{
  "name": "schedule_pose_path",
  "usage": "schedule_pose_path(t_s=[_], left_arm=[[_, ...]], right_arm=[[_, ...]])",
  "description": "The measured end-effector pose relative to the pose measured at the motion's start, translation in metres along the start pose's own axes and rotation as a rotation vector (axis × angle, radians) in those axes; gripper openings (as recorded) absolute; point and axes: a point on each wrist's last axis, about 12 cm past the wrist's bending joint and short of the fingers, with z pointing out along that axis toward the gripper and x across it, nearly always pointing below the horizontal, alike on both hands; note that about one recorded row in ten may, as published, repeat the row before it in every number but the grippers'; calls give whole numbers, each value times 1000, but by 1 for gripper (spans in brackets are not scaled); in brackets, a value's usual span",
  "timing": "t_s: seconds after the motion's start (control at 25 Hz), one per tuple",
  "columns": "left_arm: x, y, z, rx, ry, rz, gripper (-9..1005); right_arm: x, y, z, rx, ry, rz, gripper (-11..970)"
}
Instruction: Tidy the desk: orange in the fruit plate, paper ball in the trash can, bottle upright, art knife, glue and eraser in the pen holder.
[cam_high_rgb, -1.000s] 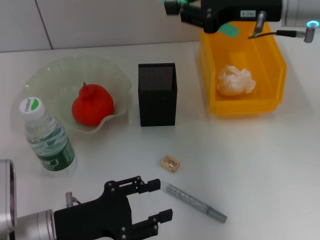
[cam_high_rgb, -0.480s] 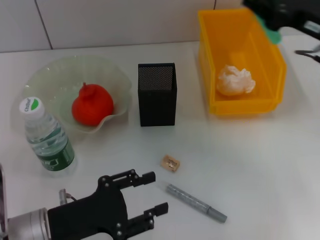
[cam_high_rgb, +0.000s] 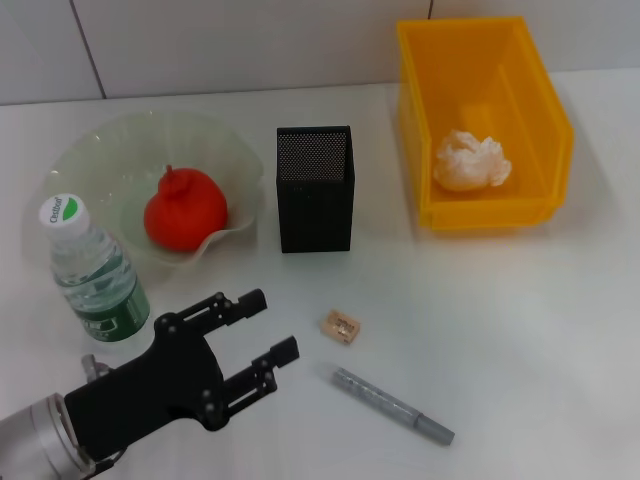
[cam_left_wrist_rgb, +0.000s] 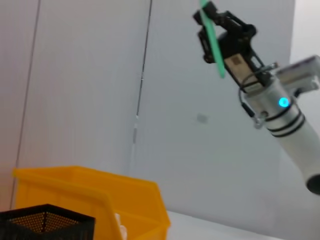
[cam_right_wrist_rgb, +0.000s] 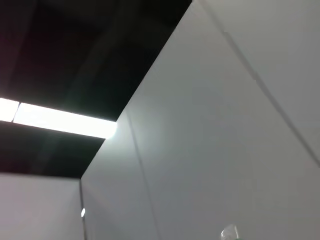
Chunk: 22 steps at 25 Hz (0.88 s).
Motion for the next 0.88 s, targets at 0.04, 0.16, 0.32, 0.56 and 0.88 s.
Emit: schedule_pose_path(t_s=[0.04,0.16,0.32,0.56,0.88], left_arm=[[-1,2,1,-1,-2,-33,609],[-4,5,4,8,-1,-90,610],[-16,19,11,10,-20,-228,610],[-29,31,16,13,-50,-301,610],[-46,48,18,16,-77,-417,608]], right_arm=[[0,-1,-4,36,-57,54,169],[0,-3,-6,64,-91,133,169],[-4,-12,5,66,-90,355,169],[-13,-22,10,62,-36,561,169],[-4,-18,16,33,42,662,169]])
